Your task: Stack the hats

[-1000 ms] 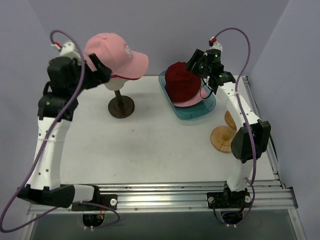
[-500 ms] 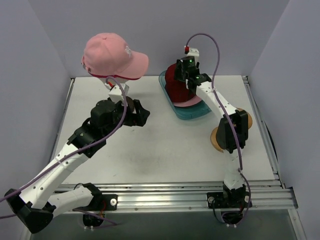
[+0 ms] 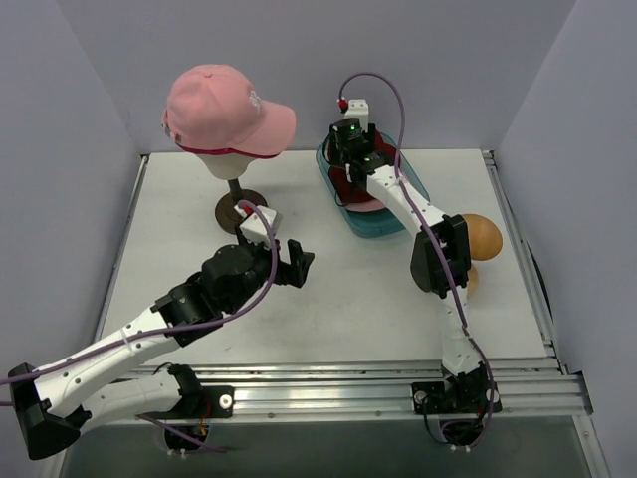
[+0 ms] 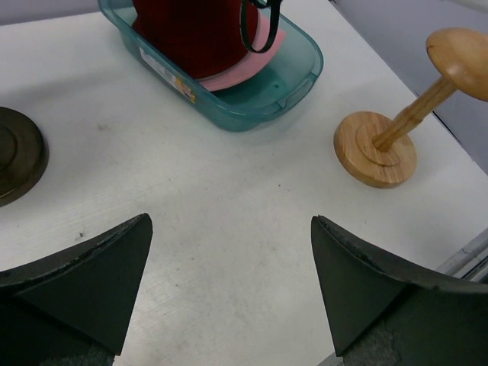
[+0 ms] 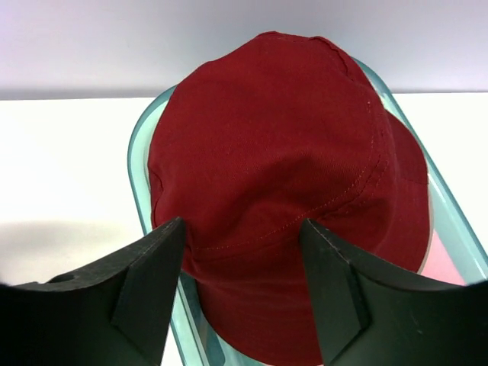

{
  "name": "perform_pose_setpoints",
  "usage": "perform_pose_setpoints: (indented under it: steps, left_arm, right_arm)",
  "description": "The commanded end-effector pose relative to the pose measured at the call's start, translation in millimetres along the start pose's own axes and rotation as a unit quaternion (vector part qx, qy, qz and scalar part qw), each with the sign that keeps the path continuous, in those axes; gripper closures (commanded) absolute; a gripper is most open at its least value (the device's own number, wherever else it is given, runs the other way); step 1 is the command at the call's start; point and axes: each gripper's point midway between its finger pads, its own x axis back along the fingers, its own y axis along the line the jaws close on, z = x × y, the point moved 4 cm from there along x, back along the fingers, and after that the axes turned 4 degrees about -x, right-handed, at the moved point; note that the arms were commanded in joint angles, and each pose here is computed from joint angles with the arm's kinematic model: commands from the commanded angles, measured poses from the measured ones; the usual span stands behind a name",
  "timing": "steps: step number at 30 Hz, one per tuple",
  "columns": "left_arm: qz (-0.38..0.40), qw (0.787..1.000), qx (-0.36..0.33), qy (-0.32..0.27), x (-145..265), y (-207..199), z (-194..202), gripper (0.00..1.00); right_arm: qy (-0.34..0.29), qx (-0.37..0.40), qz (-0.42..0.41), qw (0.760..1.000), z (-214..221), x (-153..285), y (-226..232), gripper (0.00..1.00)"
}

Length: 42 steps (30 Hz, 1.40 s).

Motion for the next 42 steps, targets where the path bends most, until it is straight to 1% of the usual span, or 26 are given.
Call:
perform_pose_setpoints:
  steps: [1,4,5,7,8,9,10,11,14,15,17,18,20,23,24,26,27,30,32,33,34,37,38,39,40,42]
  left_arm:
    - [-0.031,0.996,0.012,-0.079,10,10,-29,0.06]
    - [-0.052,0.994,0.017,-0.099,16,20,-26,0.06]
    - [-0.052,0.993,0.02,-0.108,21,22,-29,0.06]
    - [-0.06,0.992,0.018,-0.11,23,26,-28,0.06]
    - [-0.063,0.991,0.019,-0.114,26,28,-28,0.06]
    - [-0.069,0.991,0.018,-0.112,26,30,-25,0.06]
    - [-0.071,0.991,0.018,-0.114,27,32,-25,0.06]
    - [-0.07,0.989,0.025,-0.129,28,31,-31,0.06]
    - [-0.08,0.989,0.02,-0.126,24,33,-27,0.06]
    - [-0.082,0.989,0.019,-0.125,24,33,-27,0.06]
    - [-0.082,0.989,0.016,-0.121,22,32,-26,0.06]
    - [-0.083,0.989,0.015,-0.12,21,32,-26,0.06]
    - [-0.082,0.989,0.016,-0.121,22,32,-27,0.06]
    - [-0.079,0.989,0.018,-0.126,25,33,-28,0.06]
    - [-0.078,0.989,0.018,-0.125,25,33,-28,0.06]
    - [-0.077,0.989,0.02,-0.128,27,33,-28,0.06]
    - [-0.076,0.989,0.02,-0.128,26,33,-27,0.06]
    - [-0.077,0.988,0.021,-0.13,27,33,-29,0.06]
    - [-0.075,0.989,0.02,-0.128,27,32,-29,0.06]
    - [-0.073,0.989,0.02,-0.128,28,32,-29,0.06]
    - [-0.072,0.989,0.022,-0.131,29,32,-30,0.06]
    - [-0.069,0.988,0.025,-0.134,31,32,-31,0.06]
    - [-0.07,0.988,0.025,-0.135,32,33,-31,0.06]
    - [-0.07,0.988,0.026,-0.135,32,33,-31,0.06]
    - [-0.071,0.988,0.026,-0.136,33,33,-31,0.06]
    - [-0.072,0.988,0.026,-0.136,33,34,-31,0.06]
  right_arm:
    - [-0.028,0.02,0.04,0.999,-10,0,1,0.44]
    - [-0.03,0.023,0.044,0.998,-8,-4,2,0.57]
    - [-0.031,0.023,0.045,0.998,-8,-5,2,0.68]
    - [-0.031,0.027,0.048,0.998,-8,-7,2,0.8]
    - [-0.035,0.025,0.045,0.998,-12,-7,4,0.91]
    - [-0.036,0.026,0.045,0.998,-13,-8,5,0.98]
    - [-0.037,0.026,0.047,0.998,-15,-7,4,1.0]
    - [-0.044,0.024,0.048,0.998,-21,-5,4,1.0]
    - [-0.069,0.015,0.036,0.997,-46,9,6,1.0]
    - [-0.084,0.009,0.032,0.996,-62,20,5,1.0]
    - [-0.094,0.006,0.03,0.995,-78,33,3,1.0]
    - [-0.108,-0.002,0.028,0.994,-93,47,0,1.0]
    - [-0.119,-0.005,0.033,0.992,-101,58,-6,1.0]
    - [-0.115,-0.005,0.045,0.992,-91,69,-18,1.0]
    - [-0.112,-0.003,0.047,0.993,-81,70,-22,1.0]
    - [-0.112,-0.017,0.048,0.992,-75,75,-28,1.0]
    - [-0.099,-0.013,0.049,0.994,-61,72,-31,1.0]
    - [-0.075,-0.016,0.056,0.995,-53,76,-38,1.0]
    - [-0.067,-0.015,0.057,0.996,-52,80,-39,0.95]
    - [-0.052,-0.01,0.06,0.997,-47,83,-41,0.93]
    - [-0.046,-0.008,0.058,0.997,-45,83,-41,0.87]
    - [-0.034,-0.001,0.052,0.998,-41,85,-41,0.76]
    - [-0.039,-0.004,0.052,0.998,-48,86,-40,0.74]
    - [-0.029,0.002,0.056,0.998,-45,85,-41,0.72]
    - [-0.029,0.002,0.054,0.998,-48,86,-40,0.67]
    - [-0.035,-0.001,0.047,0.998,-58,88,-37,0.62]
